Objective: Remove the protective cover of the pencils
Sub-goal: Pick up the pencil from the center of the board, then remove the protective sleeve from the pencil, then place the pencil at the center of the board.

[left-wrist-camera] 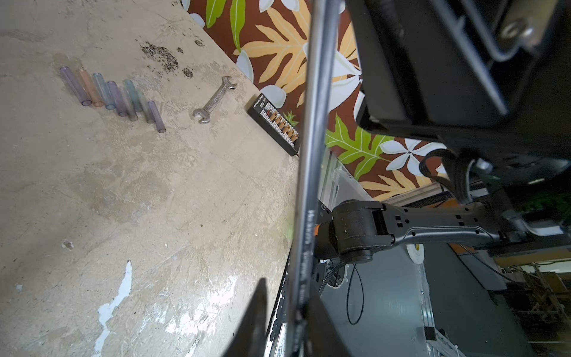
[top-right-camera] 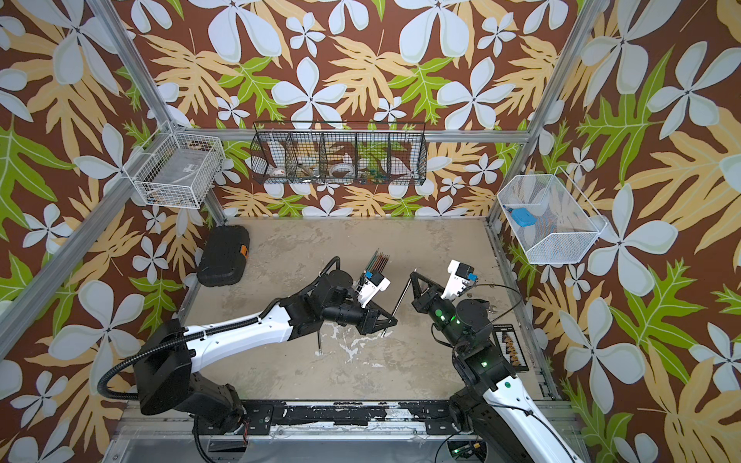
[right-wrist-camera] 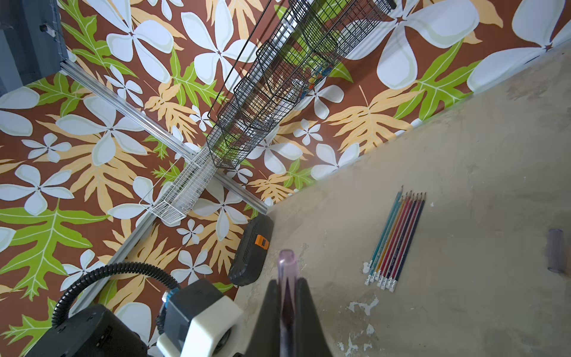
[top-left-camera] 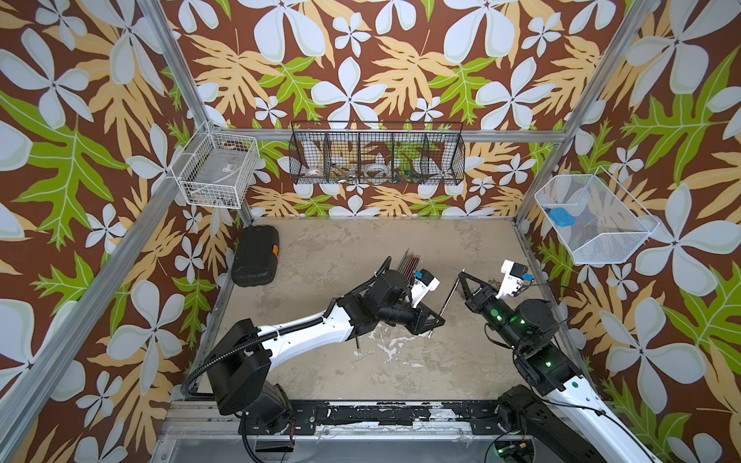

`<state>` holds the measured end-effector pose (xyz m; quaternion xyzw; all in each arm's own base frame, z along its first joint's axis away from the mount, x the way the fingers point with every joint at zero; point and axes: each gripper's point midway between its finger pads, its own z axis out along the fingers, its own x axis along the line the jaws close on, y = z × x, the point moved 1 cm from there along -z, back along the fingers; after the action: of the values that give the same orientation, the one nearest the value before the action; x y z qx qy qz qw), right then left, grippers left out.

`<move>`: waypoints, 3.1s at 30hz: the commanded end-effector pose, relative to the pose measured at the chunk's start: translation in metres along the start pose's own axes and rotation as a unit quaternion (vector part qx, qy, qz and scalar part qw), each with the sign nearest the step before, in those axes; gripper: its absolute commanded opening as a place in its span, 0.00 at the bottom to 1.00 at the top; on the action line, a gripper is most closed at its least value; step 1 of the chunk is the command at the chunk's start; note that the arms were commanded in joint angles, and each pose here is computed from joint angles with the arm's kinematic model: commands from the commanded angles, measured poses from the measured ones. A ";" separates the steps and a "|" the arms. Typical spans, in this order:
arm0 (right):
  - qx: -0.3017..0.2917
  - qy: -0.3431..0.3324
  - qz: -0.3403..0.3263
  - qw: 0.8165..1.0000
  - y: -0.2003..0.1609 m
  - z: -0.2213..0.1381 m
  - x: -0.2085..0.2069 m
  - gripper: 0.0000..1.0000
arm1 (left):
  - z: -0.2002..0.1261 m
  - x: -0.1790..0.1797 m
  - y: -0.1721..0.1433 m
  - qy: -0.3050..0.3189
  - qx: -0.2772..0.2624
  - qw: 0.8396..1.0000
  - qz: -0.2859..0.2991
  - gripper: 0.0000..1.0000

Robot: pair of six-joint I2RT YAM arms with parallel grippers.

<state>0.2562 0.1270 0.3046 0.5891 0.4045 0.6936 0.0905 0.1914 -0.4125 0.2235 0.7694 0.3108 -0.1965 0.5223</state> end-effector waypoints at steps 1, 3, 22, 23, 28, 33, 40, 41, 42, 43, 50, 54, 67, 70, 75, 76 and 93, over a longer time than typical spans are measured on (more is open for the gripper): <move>-0.007 -0.007 0.004 1.000 0.003 -0.001 -0.002 0.00 | 0.001 0.000 0.003 0.002 -0.001 1.000 -0.005 0.00; -0.008 -0.016 0.004 1.000 0.004 -0.002 -0.004 0.00 | 0.001 0.001 0.002 0.006 0.003 1.000 -0.005 0.00; 0.189 -0.007 -0.115 0.975 0.006 -0.002 0.009 0.44 | -0.030 0.063 -0.042 0.195 0.077 0.977 0.036 0.00; 0.195 -0.012 -0.116 0.974 0.005 -0.002 0.006 0.44 | -0.031 0.063 -0.042 0.194 0.077 0.977 0.036 0.00; 0.232 -0.011 -0.089 0.969 -0.012 0.002 -0.003 0.43 | -0.035 0.058 -0.039 0.191 0.070 0.978 0.042 0.00; 0.247 0.018 -0.063 0.967 -0.021 0.008 0.000 0.42 | -0.035 0.050 -0.036 0.175 0.068 0.981 0.045 0.00; 0.262 0.025 -0.025 0.965 -0.030 0.018 -0.007 0.39 | -0.037 0.047 -0.033 0.172 0.064 0.982 0.045 0.00; 0.263 0.027 -0.022 0.964 -0.032 0.020 -0.008 0.39 | -0.037 0.046 -0.032 0.170 0.062 0.983 0.045 0.00; 0.263 0.031 -0.016 0.964 -0.033 0.021 -0.008 0.39 | -0.037 0.045 -0.032 0.167 0.062 0.983 0.045 0.00; 0.264 0.035 -0.010 0.964 -0.035 0.022 -0.008 0.39 | -0.037 0.044 -0.031 0.166 0.062 0.983 0.045 0.00; 0.270 0.051 0.015 0.961 -0.039 0.031 -0.009 0.37 | -0.035 0.042 -0.031 0.159 0.063 0.984 0.041 0.00; 0.268 0.054 0.022 0.962 -0.039 0.033 -0.009 0.35 | -0.034 0.041 -0.030 0.156 0.063 0.985 0.041 0.00; 0.266 0.049 0.033 0.962 -0.039 0.041 -0.014 0.00 | -0.033 0.039 -0.032 0.146 0.064 0.987 0.036 0.00; 0.251 0.035 0.028 0.967 -0.034 0.041 -0.017 0.00 | -0.033 0.039 -0.034 0.146 0.064 0.987 0.034 0.00; 0.239 0.020 0.021 0.971 -0.022 0.046 -0.022 0.00 | -0.037 0.040 -0.038 0.150 0.063 0.986 0.030 0.00; 0.237 0.019 0.023 0.971 -0.019 0.047 -0.024 0.00 | -0.038 0.040 -0.038 0.150 0.062 0.986 0.030 0.00; 0.203 -0.158 -0.021 0.966 -0.003 0.033 -0.132 0.00 | -0.064 0.083 -0.003 0.191 0.039 0.981 0.005 0.00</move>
<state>0.3229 0.0840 0.2351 0.6574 0.5182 0.5470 -0.0096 0.2334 -0.3361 0.1875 0.8163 0.3905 -0.0552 0.4221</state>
